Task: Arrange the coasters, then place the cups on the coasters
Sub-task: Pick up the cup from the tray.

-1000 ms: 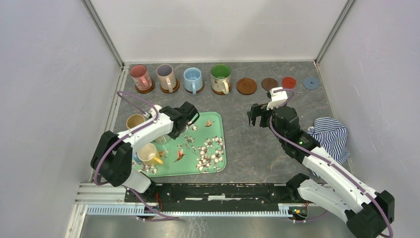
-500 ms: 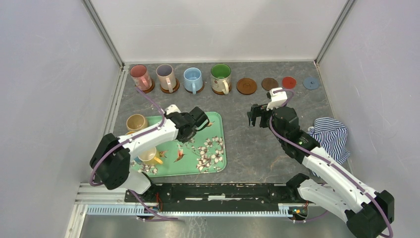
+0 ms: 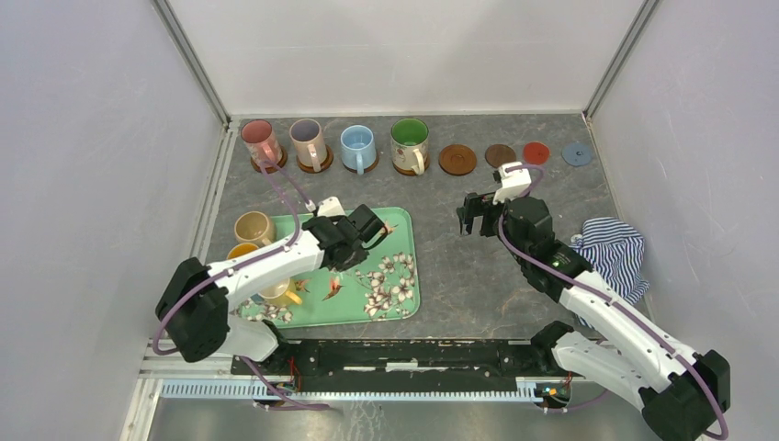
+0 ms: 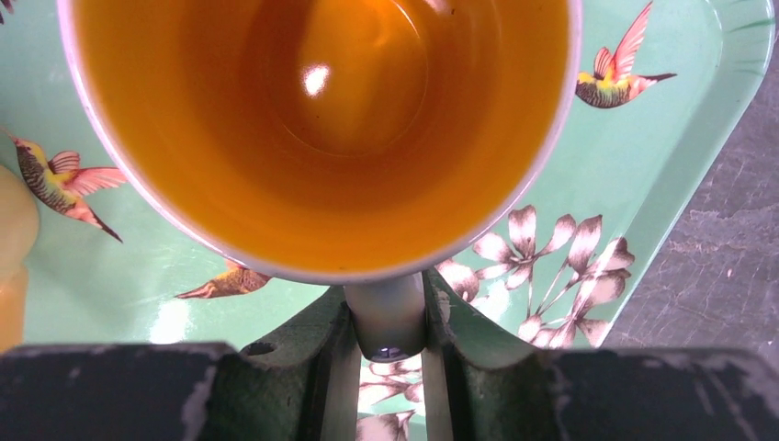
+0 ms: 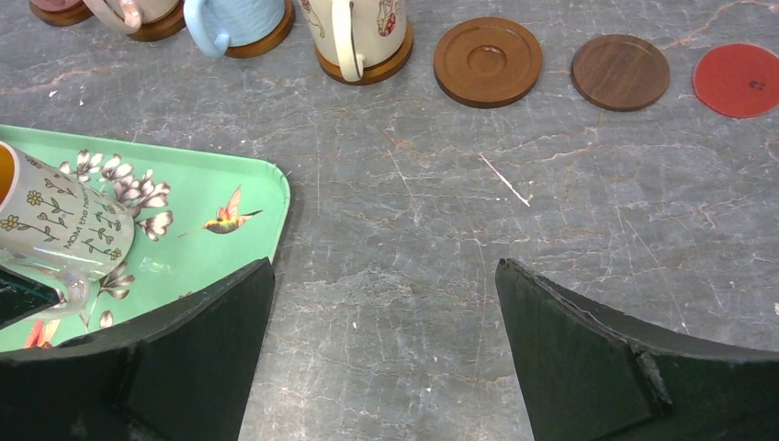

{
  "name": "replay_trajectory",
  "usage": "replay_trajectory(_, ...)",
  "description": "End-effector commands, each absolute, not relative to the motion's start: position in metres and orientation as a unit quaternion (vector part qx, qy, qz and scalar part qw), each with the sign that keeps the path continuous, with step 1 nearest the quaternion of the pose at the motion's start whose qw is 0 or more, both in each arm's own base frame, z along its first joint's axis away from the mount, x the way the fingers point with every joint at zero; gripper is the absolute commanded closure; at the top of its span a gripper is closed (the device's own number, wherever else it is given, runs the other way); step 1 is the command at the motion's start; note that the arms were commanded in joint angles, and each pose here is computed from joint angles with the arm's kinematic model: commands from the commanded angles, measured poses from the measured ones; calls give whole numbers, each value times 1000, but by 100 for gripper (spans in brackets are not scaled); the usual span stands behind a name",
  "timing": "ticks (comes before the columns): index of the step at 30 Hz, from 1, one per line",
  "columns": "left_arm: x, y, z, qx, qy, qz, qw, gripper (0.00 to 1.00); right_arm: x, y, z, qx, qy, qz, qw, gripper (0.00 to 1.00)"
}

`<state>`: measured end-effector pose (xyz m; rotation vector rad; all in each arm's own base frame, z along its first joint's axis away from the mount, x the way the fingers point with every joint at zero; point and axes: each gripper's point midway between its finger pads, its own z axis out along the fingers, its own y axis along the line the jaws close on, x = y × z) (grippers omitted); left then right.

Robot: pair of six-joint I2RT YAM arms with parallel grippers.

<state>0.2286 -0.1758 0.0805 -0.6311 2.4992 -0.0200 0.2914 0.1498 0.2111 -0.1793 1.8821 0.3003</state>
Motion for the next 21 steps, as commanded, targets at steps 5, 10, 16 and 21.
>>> replay_trajectory(5, 230, -174, 99, -216, 928, -29, 303, 48, 296, 166, 221, -81, 793, 162, 582, 2)
replay_trajectory(10, 230, -169, 93, -219, 927, -14, 304, 42, 296, 166, 219, -84, 795, 161, 578, 2)
replay_trajectory(16, 232, -166, 82, -206, 930, 14, 303, 52, 295, 162, 217, -82, 797, 152, 579, 2)
replay_trajectory(21, 235, -157, 77, -198, 928, 36, 314, 61, 294, 158, 216, -81, 797, 144, 581, 2)
